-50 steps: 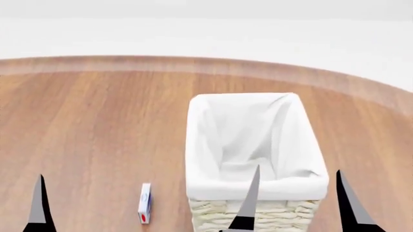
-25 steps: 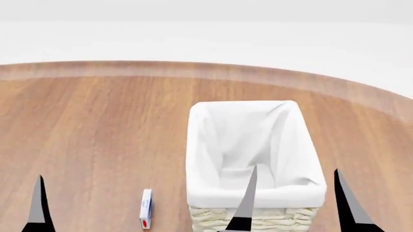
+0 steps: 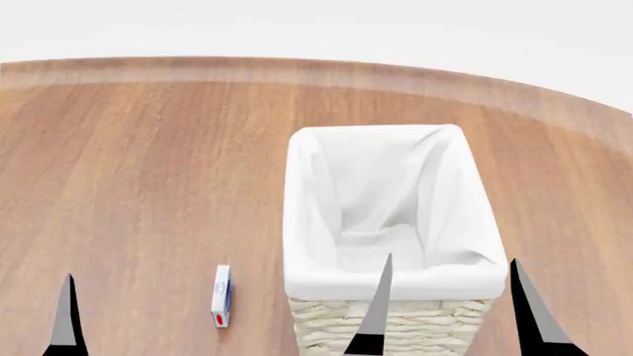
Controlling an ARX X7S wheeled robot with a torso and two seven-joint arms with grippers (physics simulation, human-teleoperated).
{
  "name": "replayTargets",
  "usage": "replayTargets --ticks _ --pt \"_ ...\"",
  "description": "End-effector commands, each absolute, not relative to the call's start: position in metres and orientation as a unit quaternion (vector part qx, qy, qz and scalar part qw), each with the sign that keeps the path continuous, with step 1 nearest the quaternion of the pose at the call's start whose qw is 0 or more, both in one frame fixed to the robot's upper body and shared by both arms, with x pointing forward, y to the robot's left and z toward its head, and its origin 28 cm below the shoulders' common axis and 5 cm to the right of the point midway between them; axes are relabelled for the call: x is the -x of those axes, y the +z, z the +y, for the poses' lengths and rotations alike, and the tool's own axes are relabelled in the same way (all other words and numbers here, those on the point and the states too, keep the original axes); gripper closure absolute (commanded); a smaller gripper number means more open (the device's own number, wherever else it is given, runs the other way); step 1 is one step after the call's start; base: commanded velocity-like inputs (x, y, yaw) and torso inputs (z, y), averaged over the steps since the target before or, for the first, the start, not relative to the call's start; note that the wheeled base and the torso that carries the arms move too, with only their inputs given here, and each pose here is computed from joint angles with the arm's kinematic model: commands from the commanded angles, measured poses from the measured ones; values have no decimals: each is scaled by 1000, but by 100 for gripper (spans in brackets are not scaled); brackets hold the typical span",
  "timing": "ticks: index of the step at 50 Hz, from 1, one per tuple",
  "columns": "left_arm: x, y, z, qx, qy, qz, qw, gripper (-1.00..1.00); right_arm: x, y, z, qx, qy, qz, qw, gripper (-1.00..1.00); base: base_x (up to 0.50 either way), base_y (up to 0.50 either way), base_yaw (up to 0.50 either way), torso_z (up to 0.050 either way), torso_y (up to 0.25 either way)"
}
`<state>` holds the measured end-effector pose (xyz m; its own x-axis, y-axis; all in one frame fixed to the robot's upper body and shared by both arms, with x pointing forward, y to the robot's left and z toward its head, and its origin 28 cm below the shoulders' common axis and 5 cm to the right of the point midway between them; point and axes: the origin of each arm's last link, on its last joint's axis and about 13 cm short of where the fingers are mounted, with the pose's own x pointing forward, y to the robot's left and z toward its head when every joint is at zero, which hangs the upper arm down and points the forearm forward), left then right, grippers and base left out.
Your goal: Pick up the ketchup, and put it in the basket.
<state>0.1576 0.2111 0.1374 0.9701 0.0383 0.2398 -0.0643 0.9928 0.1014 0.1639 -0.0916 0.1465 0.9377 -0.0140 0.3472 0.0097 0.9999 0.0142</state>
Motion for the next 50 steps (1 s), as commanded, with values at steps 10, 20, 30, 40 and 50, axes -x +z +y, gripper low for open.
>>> replayTargets --ticks 10,20,30,40,50 --pt "-158 139 212 -41 12 -118 992 -100 -166 147 -94 -1 -6 -177 984 -100 0 0 0 47 -151" --pt "-158 139 212 -41 12 -118 992 -100 -166 147 -93 -1 -6 -177 984 -100 0 0 0 47 -151" --pt "-158 139 211 -34 11 -123 992 -100 -166 147 -93 -3 -6 -177 984 -100 0 0 0 28 -84" --pt "-160 142 219 -8 81 -131 988 -100 -164 148 -93 -2 -6 -179 984 -100 0 0 0 0 0" --pt "-162 145 243 26 198 -141 970 -100 -165 147 -93 -2 -5 -178 984 -100 0 0 0 0 0"
